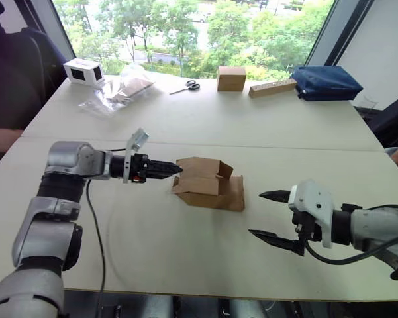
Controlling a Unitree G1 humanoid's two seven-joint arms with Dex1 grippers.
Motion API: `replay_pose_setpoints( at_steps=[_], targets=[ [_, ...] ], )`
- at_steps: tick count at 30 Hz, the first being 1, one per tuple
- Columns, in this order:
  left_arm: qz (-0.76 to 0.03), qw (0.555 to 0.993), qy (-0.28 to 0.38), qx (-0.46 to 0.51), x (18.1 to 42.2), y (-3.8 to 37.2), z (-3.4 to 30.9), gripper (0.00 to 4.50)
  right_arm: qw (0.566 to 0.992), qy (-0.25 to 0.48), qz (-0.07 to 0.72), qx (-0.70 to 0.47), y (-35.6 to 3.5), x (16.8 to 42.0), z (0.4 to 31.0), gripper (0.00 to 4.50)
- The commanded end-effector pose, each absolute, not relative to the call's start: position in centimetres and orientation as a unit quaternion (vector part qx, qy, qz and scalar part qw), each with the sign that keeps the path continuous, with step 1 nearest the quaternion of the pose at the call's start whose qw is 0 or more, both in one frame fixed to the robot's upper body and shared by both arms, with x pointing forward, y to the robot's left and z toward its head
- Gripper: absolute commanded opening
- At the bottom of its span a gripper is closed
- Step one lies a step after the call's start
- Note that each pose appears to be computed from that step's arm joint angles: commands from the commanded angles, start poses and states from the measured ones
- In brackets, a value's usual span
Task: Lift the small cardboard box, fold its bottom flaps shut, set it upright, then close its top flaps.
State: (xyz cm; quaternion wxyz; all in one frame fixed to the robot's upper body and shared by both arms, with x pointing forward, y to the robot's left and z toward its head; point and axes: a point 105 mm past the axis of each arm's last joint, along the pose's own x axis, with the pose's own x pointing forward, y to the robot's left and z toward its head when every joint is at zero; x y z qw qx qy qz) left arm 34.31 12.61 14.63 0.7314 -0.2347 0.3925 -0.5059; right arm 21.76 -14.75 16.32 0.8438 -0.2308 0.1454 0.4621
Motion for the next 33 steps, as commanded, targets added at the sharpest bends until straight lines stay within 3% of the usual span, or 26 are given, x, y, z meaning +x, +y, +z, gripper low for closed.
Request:
replay_pose_setpoints(
  at_steps=[1, 14, 17, 26, 30, 33],
  targets=[
    [-0.522, 0.726, 0.383, -0.231, 34.6, 12.1, 15.5, 4.47, 0.854, 0.119, 0.446, -0.239, -14.8, 21.7, 17.7, 4.47],
    [-0.552, 0.709, 0.361, -0.250, 35.1, 9.1, 15.1, 4.47, 0.857, 0.127, 0.441, -0.235, -15.1, 22.2, 17.8, 4.47],
    [-0.557, 0.703, 0.353, -0.266, 35.2, 8.7, 15.4, 3.80, 0.856, 0.127, 0.442, -0.237, -15.0, 22.1, 17.7, 4.50],
    [-0.557, 0.702, 0.352, -0.269, 35.6, 7.7, 14.7, 3.80, 0.855, 0.133, 0.442, -0.236, -15.0, 21.8, 17.4, 4.50],
    [-0.557, 0.703, 0.350, -0.270, 35.8, 7.5, 14.6, 2.84, 0.856, 0.132, 0.441, -0.235, -15.0, 21.8, 17.5, 4.50],
    [-0.562, 0.701, 0.349, -0.266, 35.7, 7.5, 14.5, 1.56, 0.857, 0.131, 0.440, -0.233, -14.9, 21.8, 17.4, 4.50]
  ],
)
